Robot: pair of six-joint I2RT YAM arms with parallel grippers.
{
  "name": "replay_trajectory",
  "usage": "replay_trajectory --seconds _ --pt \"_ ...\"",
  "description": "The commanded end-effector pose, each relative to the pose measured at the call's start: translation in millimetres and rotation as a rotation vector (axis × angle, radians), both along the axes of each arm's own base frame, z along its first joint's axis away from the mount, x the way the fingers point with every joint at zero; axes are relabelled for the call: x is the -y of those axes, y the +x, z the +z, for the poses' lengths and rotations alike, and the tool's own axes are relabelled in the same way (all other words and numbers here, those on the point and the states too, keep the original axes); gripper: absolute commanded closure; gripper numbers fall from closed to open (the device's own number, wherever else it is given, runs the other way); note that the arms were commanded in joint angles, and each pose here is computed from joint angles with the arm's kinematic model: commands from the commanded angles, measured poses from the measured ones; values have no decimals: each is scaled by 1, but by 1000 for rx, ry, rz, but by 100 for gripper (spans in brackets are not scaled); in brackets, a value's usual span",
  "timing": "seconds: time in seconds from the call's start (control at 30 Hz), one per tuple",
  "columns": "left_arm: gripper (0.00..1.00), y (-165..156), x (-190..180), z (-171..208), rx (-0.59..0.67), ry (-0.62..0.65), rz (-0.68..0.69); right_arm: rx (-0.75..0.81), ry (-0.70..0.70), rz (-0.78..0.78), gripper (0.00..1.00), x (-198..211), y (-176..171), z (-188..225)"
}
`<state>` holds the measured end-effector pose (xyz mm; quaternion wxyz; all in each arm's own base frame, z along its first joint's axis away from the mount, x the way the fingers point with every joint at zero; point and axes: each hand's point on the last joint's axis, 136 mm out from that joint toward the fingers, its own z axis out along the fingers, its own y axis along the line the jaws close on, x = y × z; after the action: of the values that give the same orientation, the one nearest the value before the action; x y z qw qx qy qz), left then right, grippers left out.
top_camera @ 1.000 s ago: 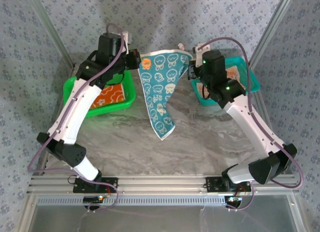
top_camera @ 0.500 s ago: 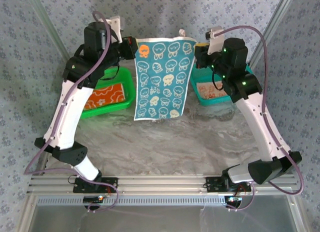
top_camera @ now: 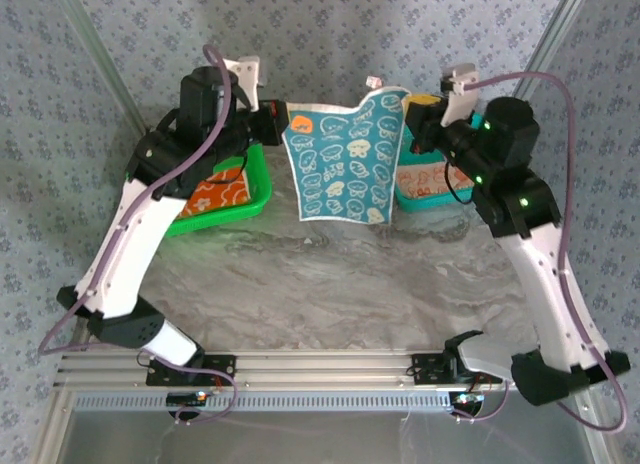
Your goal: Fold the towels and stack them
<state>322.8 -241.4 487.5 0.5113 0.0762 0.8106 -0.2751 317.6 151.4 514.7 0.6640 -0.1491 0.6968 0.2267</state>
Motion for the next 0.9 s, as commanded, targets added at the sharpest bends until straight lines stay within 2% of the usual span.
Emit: replay_trajectory --seconds 0.0,0.27,0.43,0.63,0.87 --pt "100 -31 -16 29 90 -33 12 12 24 37 100 2 -34 7" --pt "100 -76 -14 29 93 -37 -26 -32 48 36 100 19 -85 7" --pt "100 -79 -17 18 49 -26 0 -133 45 44 100 19 -88 -14" --pt "100 -46 -22 -18 -27 51 82 -285 12 37 100 7 -40 -61" --pt "100 27 -23 -80 -133 64 113 -307 -10 58 100 -7 40 -106"
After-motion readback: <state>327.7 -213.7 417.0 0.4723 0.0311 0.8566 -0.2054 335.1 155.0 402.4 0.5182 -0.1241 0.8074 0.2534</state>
